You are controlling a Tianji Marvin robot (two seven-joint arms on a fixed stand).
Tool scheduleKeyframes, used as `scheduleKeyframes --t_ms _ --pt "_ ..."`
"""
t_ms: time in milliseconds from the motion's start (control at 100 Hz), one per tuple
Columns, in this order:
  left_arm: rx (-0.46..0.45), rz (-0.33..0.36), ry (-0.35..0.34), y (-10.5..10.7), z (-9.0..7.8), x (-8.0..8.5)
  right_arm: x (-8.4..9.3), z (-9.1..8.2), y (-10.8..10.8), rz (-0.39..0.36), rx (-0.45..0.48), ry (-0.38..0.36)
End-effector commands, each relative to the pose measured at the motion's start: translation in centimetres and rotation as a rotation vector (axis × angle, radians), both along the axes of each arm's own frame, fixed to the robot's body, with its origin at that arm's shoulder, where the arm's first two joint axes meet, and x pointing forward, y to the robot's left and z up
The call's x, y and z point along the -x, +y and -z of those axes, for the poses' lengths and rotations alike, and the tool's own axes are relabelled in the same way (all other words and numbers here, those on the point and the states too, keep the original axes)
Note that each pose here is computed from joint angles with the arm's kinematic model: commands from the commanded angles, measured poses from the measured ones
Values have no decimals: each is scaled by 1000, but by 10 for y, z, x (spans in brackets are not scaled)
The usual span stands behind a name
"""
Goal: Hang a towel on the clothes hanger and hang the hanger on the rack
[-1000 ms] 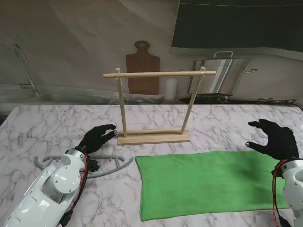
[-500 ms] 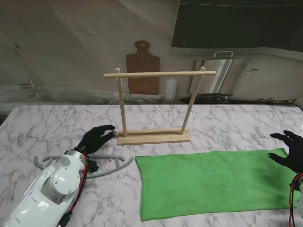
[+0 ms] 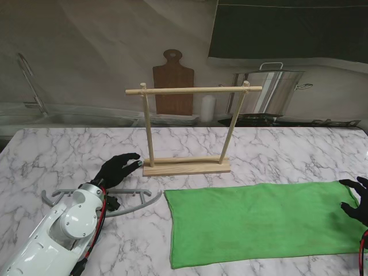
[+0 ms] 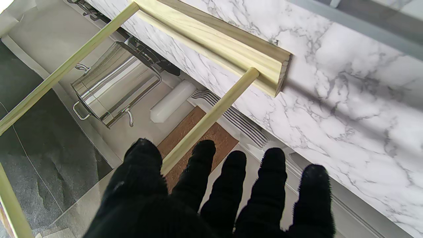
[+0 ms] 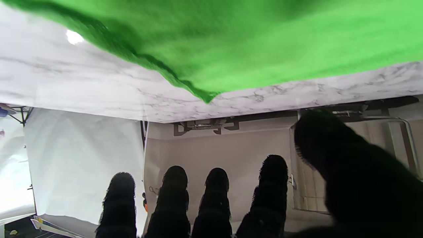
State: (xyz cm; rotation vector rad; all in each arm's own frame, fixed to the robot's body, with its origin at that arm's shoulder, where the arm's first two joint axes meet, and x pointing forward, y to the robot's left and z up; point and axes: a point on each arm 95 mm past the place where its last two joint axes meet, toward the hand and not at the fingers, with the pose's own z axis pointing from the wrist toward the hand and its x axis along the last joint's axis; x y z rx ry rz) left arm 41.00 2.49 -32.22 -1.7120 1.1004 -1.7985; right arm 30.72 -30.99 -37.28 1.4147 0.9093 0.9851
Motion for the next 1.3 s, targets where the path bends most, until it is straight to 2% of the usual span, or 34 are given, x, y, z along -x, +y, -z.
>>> scheduleKeyframes --t_ms 0,360,900,1290 --pt "-4 12 17 -3 2 1 8 13 -3 27 2 39" --pt "-11 15 23 -3 3 1 9 26 -7 94 -22 58" --pt "-14 16 27 -5 3 -1 13 37 -3 126 -21 88" --pt "-12 19 33 -5 4 -3 9 52 5 151 -24 117"
